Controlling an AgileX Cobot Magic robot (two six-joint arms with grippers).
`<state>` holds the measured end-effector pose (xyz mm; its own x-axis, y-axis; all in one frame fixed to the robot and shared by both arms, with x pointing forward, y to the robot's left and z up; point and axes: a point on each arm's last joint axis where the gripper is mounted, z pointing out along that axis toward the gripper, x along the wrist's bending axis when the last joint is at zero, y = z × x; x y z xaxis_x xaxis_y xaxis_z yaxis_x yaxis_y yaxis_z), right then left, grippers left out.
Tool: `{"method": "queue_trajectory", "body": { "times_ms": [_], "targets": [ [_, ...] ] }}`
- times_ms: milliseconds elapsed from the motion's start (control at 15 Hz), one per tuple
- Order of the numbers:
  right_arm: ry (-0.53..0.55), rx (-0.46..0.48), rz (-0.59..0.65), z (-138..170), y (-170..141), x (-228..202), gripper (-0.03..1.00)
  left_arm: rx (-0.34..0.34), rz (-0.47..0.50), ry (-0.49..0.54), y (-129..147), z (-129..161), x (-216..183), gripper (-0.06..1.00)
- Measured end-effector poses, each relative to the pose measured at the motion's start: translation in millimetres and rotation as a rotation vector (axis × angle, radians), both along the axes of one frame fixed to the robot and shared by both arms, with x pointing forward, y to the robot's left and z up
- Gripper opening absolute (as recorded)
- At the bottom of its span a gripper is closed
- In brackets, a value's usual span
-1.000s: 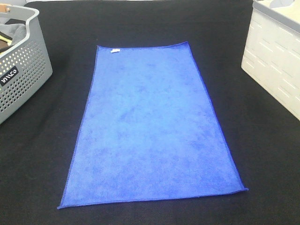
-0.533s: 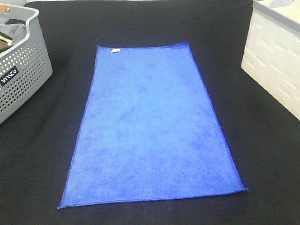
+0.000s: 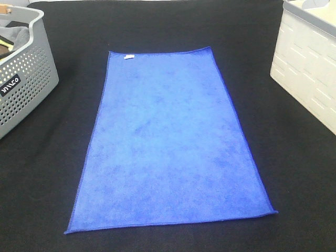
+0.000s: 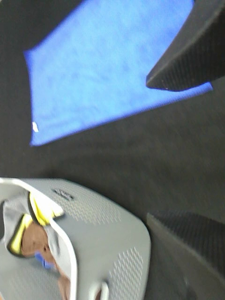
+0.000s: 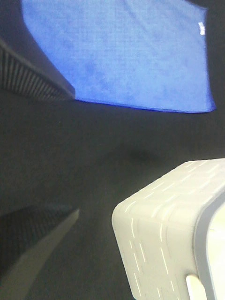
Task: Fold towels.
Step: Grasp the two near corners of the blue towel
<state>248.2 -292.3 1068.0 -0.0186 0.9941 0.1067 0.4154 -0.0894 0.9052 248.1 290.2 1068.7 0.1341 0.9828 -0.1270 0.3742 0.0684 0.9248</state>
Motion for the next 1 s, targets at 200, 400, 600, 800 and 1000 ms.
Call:
{"method": "queue_trajectory", "body": {
  "times_ms": [200, 400, 600, 800, 1000],
  "targets": [
    [0.176, 0.106, -0.022, -2.2, 2.5, 38.9, 0.61, -0.223, -0.042, 0.101, -13.9, 3.4, 40.0, 0.68],
    [0.464, 0.209, 0.046, -21.7, 13.3, 90.0, 0.61, -0.390, -0.068, 0.385, -29.2, -14.5, 98.0, 0.68],
    [0.657, 0.216, 0.169, -48.4, 21.9, 129.4, 0.61, -0.391, -0.091, 0.605, -36.5, -44.9, 136.1, 0.68],
    [0.766, 0.236, 0.214, -78.8, 25.2, 162.2, 0.61, -0.380, -0.082, 0.811, -40.0, -85.1, 166.4, 0.68],
    [0.832, 0.228, 0.223, -109.6, 24.7, 185.4, 0.61, -0.388, -0.058, 0.927, -43.9, -120.5, 186.4, 0.68]
  ]
}}
